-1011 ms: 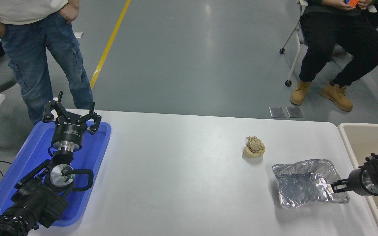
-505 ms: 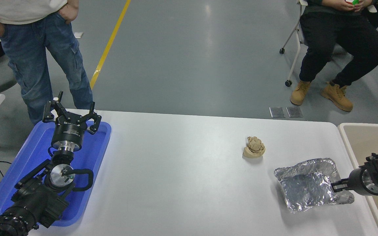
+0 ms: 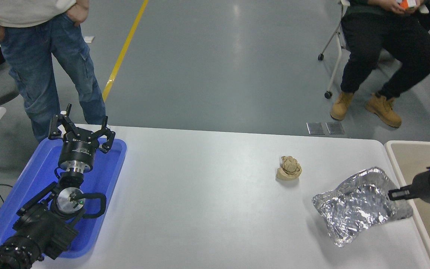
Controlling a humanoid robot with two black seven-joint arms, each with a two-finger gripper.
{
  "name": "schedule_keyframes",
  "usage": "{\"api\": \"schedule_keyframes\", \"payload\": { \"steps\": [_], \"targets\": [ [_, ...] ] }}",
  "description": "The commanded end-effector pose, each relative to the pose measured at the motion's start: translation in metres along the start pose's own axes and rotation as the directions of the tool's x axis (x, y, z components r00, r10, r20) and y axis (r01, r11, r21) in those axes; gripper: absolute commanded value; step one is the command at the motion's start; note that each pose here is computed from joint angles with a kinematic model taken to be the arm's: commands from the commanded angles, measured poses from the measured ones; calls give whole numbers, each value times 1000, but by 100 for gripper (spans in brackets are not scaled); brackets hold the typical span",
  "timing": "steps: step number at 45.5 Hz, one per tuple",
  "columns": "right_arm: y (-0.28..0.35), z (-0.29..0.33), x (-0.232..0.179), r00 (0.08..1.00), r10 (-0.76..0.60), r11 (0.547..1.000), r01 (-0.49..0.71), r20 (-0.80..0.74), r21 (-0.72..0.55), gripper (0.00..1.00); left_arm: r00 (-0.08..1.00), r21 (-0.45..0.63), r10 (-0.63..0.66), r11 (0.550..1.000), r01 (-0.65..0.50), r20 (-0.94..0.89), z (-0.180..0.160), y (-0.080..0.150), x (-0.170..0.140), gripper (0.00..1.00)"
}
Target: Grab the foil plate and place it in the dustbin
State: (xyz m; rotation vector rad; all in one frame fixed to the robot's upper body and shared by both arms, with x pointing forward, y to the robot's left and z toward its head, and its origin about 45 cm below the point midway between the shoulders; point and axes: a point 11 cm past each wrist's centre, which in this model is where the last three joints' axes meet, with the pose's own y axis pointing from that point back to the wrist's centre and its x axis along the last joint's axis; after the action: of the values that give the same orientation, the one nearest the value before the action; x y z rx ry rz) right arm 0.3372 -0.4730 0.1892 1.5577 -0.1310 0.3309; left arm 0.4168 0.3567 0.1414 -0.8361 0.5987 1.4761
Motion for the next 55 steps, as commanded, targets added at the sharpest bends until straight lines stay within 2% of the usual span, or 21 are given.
{"api": "schedule_keyframes", "payload": {
  "steps": [1,15,28,32,42,55],
  "targets": [
    [62,-18,37,999,-15,999,13,50,46,0,1000,0,2,1000,-2,0,0,1,1,100],
    [130,-68,72,999,-32,993,30,16,117,0,1000,0,0,1000,0,0,0,0,0,100],
    [177,-92,99,999,-50,993,51,-9,103,0,1000,0,0,1000,0,0,0,0,0,100],
    [190,-102,110,999,-16,995,20,-35,102,0,1000,0,2,1000,-2,0,0,1,1,100],
    [200,-120,124,997,10,995,-2,-75,99,0,1000,0,2,1000,-2,0,0,1,1,100],
    [195,-113,125,998,6,996,-1,-63,84,0,1000,0,0,1000,0,0,0,0,0,100]
  ]
}}
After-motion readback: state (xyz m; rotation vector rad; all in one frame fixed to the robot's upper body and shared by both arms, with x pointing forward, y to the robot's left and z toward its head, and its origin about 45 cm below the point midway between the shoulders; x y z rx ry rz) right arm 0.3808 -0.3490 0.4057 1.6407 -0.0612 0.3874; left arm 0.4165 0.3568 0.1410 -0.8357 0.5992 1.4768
